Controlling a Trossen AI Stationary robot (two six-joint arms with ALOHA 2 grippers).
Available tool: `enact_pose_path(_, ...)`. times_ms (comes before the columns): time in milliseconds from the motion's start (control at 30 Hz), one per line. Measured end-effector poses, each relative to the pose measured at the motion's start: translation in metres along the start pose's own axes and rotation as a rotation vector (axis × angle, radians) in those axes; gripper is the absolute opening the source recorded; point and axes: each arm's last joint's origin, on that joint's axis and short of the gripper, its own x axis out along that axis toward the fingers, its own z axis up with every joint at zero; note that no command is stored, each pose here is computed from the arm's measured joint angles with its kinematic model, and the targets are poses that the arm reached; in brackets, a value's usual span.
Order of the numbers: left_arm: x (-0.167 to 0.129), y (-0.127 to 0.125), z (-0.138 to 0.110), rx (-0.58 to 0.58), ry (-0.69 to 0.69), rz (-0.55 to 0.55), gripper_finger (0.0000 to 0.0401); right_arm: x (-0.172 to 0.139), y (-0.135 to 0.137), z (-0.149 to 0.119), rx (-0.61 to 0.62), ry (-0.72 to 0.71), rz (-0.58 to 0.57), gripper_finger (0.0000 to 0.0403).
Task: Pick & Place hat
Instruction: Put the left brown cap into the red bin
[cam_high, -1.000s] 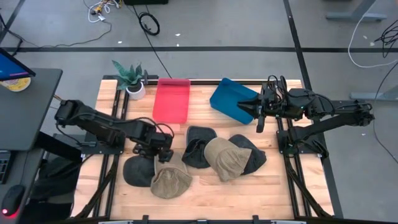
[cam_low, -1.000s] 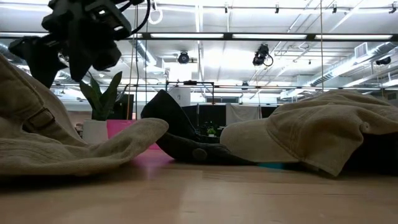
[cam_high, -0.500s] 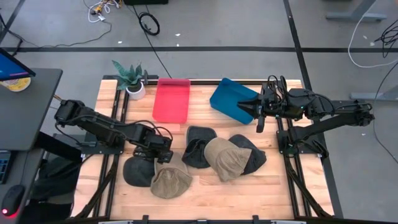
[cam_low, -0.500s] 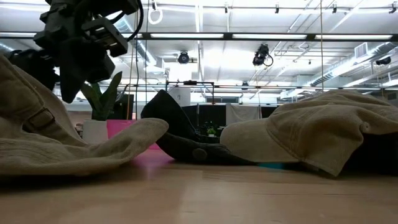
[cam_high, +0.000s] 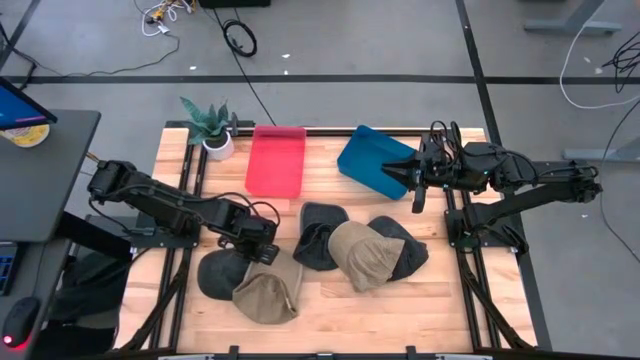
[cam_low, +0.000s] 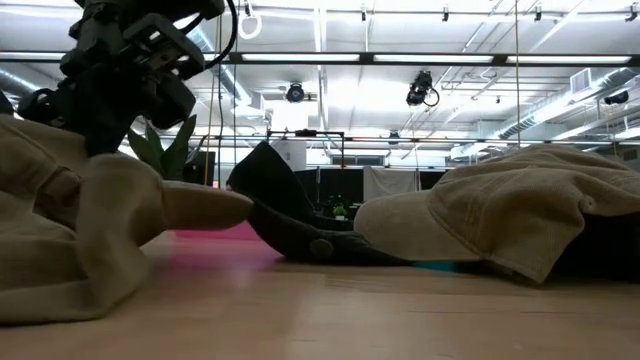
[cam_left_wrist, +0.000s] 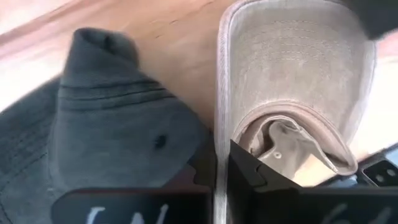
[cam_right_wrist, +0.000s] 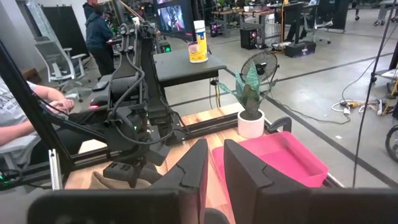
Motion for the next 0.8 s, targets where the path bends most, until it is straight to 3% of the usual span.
enact_pose_path(400,-0.07,-0.046,0.0,0.172,-0.102,-0.129,0.0012,0.0,0.0,0.0,0.064,0.001,-0.001,0.0057)
enact_pose_path(567,-0.108,-0.059,0.0,0.218,-0.208,-0.143,0.0012,0.0,0.001,0.003,0.046,-0.029,0.005,0.0057)
enact_pose_path(800,-0.153,-0.075,0.003,0.346,-0.431,-0.193,0.0012,0.0,0.002,0.011,0.12,-0.103,0.041,0.0057)
